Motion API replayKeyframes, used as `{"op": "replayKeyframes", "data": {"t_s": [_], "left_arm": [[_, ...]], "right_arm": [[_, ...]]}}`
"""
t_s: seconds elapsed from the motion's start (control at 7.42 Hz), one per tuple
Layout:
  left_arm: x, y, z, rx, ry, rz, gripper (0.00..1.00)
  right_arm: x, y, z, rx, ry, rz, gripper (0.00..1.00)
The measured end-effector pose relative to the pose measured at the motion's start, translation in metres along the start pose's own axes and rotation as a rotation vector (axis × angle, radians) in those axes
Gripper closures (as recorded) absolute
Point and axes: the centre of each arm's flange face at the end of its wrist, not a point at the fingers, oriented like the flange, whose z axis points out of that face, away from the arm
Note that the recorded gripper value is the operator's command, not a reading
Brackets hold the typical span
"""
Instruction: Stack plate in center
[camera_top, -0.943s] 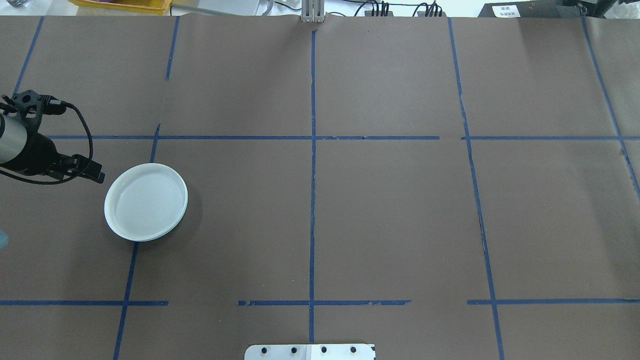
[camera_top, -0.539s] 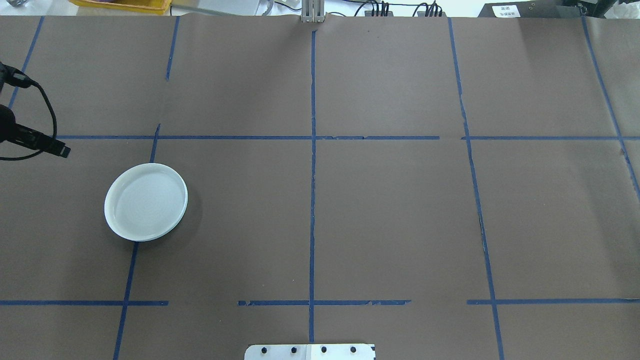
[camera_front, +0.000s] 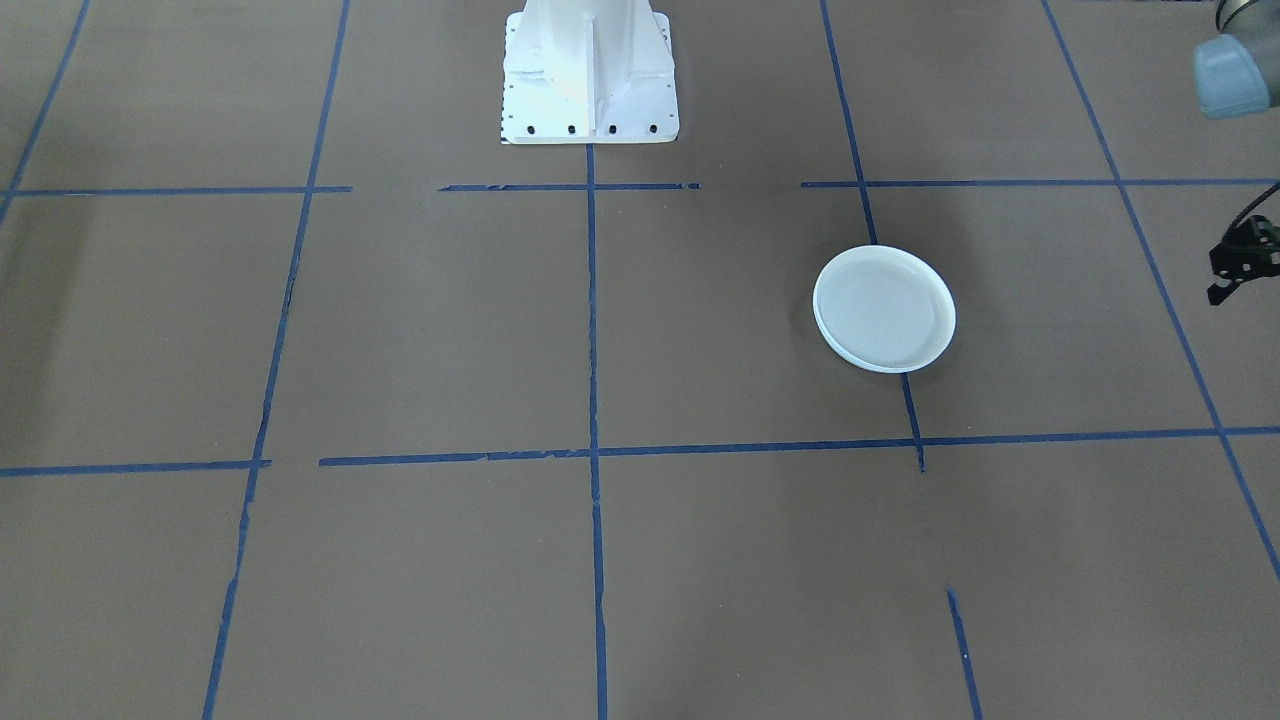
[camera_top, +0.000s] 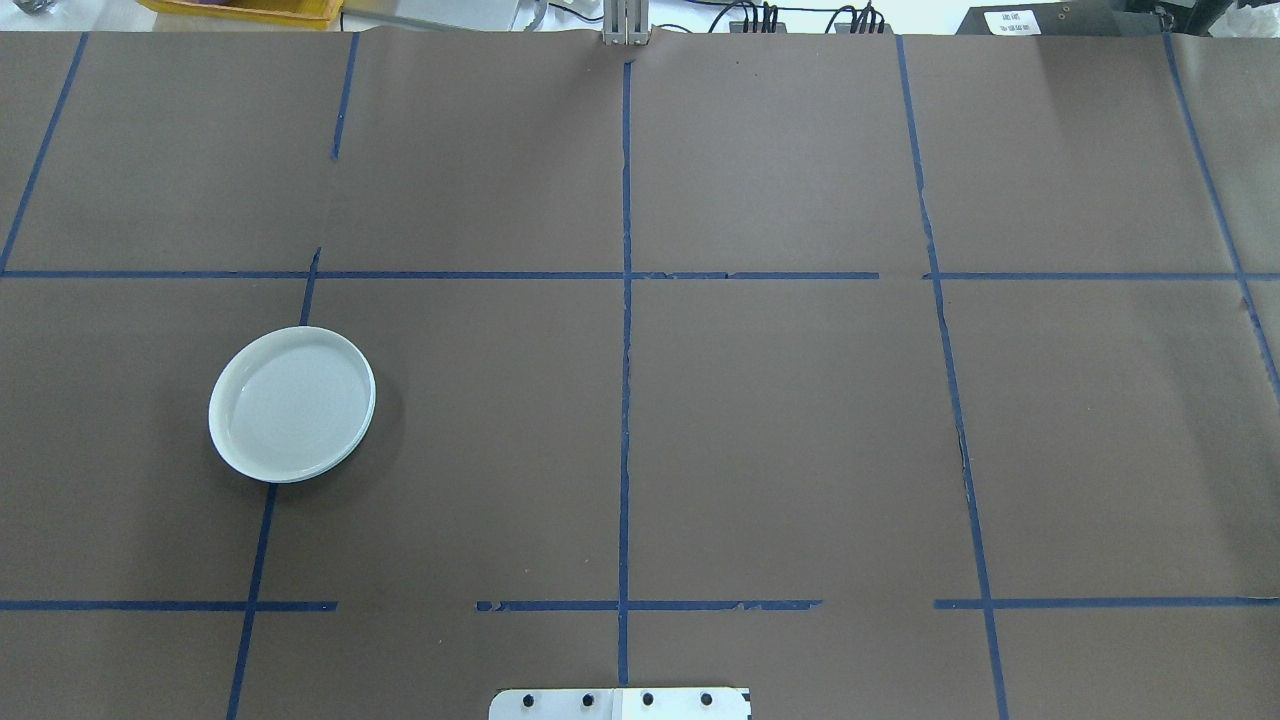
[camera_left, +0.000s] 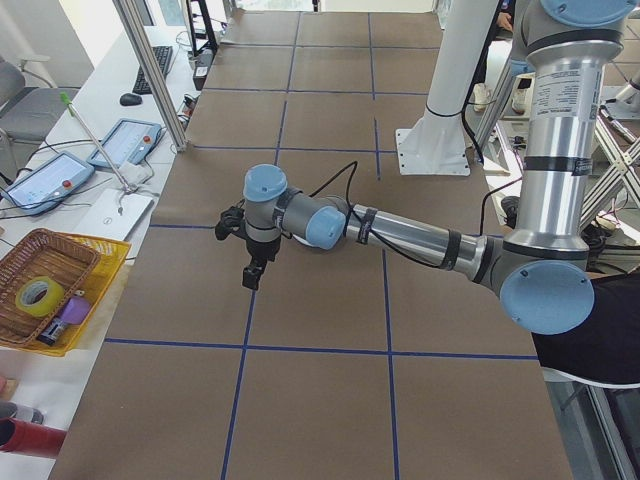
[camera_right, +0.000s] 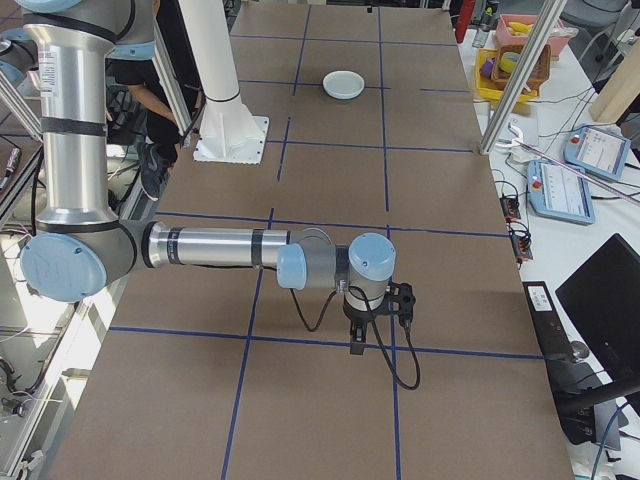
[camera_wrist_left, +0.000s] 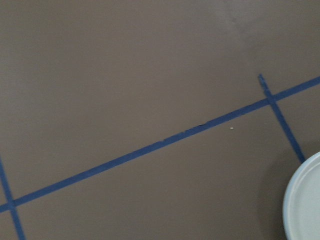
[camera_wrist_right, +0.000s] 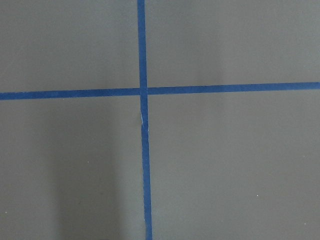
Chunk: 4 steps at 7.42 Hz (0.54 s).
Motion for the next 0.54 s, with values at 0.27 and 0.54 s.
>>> {"op": "replayKeyframes", "data": {"t_s": [0.27,0.54], "left_arm": [[-0.051,0.030,-0.008,-0.093,0.027,-0.112,0.00],[-0.077,0.068,0.005,-0.165,0.097,-0.198,0.00]], "right_arm": [[0.000,0.000,0.000,0.000,-0.001,0.000,0.00],[0.000,0.000,0.000,0.000,0.000,0.001,0.00]]}}
